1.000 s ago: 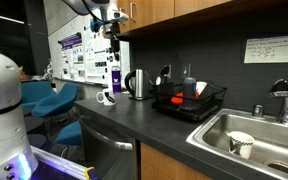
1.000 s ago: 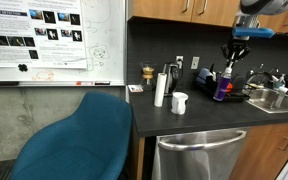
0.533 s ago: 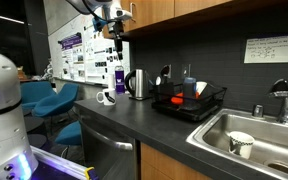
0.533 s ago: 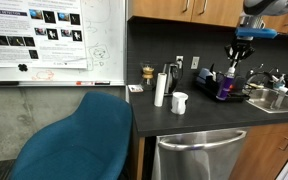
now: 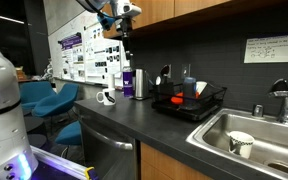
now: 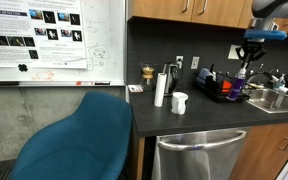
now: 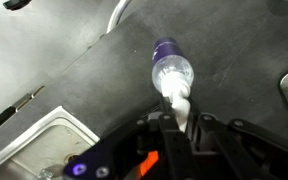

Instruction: Bring the purple bottle closer to the sink

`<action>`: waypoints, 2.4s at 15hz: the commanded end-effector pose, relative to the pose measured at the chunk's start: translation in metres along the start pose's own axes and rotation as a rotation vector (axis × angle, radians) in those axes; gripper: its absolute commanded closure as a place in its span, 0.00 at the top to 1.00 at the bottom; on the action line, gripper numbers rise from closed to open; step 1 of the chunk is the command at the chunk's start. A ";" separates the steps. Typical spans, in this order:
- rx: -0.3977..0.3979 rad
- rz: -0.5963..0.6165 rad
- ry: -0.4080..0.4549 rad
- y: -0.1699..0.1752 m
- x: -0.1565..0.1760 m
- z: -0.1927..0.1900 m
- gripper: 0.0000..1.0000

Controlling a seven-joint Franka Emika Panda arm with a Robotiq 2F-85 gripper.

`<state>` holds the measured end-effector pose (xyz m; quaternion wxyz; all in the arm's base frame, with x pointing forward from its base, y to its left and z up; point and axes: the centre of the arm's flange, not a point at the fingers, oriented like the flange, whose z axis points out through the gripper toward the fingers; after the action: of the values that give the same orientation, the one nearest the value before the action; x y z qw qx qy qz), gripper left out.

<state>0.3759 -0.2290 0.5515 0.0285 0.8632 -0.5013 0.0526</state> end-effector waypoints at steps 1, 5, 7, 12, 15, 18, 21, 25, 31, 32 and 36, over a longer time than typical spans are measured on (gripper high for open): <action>-0.021 0.064 -0.001 0.017 0.026 0.004 0.04; -0.041 0.118 -0.017 0.036 0.052 0.015 0.04; -0.052 0.143 -0.030 0.045 0.066 0.021 0.04; -0.087 0.207 -0.046 0.064 0.103 0.030 0.04; -0.109 0.236 -0.043 0.074 0.125 0.034 0.04; -0.138 0.264 -0.037 0.087 0.143 0.040 0.04; -0.166 0.290 -0.045 0.101 0.159 0.049 0.04; -0.182 0.327 -0.055 0.116 0.179 0.063 0.04; -0.206 0.367 -0.047 0.129 0.209 0.079 0.04; -0.204 0.373 -0.044 0.130 0.214 0.082 0.04; -0.179 0.401 -0.044 0.134 0.231 0.093 0.04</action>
<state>0.3717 -0.4809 0.4849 0.0917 0.7433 -0.6625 -0.0142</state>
